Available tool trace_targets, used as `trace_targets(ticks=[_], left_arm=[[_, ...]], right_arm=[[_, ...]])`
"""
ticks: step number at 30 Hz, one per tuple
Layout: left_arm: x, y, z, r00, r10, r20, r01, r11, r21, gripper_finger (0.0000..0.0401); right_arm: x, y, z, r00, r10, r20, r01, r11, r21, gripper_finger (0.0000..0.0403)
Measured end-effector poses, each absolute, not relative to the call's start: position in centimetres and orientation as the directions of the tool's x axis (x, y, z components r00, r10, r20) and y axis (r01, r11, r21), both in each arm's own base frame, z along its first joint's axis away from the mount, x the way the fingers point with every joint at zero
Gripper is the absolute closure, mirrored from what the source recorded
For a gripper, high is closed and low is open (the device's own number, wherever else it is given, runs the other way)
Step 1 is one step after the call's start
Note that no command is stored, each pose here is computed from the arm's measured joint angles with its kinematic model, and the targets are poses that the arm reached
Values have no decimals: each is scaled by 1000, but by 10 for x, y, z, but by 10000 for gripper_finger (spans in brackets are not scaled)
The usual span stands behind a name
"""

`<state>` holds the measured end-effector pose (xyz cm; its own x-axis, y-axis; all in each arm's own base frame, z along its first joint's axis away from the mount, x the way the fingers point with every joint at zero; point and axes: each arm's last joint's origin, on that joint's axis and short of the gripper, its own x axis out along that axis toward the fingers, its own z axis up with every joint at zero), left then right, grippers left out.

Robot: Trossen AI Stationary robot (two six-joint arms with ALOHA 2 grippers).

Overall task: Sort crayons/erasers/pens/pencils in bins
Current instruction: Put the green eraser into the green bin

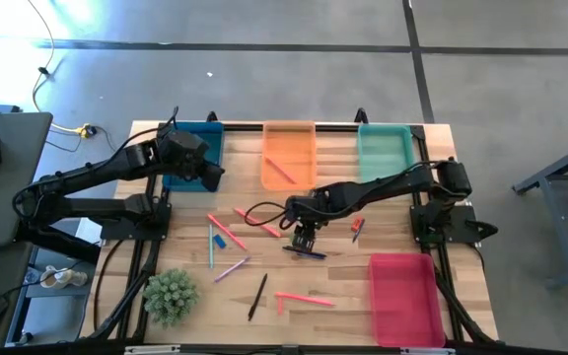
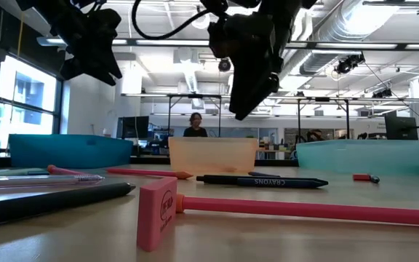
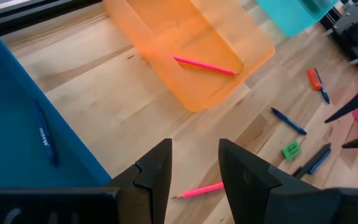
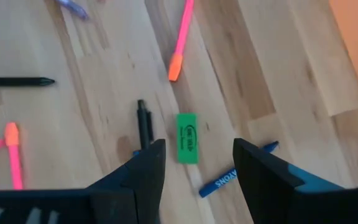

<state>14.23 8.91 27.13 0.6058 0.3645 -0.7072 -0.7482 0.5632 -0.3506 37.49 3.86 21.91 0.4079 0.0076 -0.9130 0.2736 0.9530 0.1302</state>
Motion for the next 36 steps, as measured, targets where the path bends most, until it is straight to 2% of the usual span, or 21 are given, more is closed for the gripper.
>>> trace_targets(ticks=[8, 14, 36], left_arm=[[141, 88, 270, 598, 353, -719, -761, 531, -373, 282], [141, 88, 269, 591, 345, -729, -761, 539, -361, 282], [141, 88, 269, 590, 349, -728, -759, 548, -352, 282]], right_arm=[[384, 47, 186, 311, 29, -950, 221, 970, 102, 222], [395, 54, 169, 287, 25, -958, 180, 981, 79, 222], [402, 54, 133, 220, -27, -975, 208, 978, 19, 226]])
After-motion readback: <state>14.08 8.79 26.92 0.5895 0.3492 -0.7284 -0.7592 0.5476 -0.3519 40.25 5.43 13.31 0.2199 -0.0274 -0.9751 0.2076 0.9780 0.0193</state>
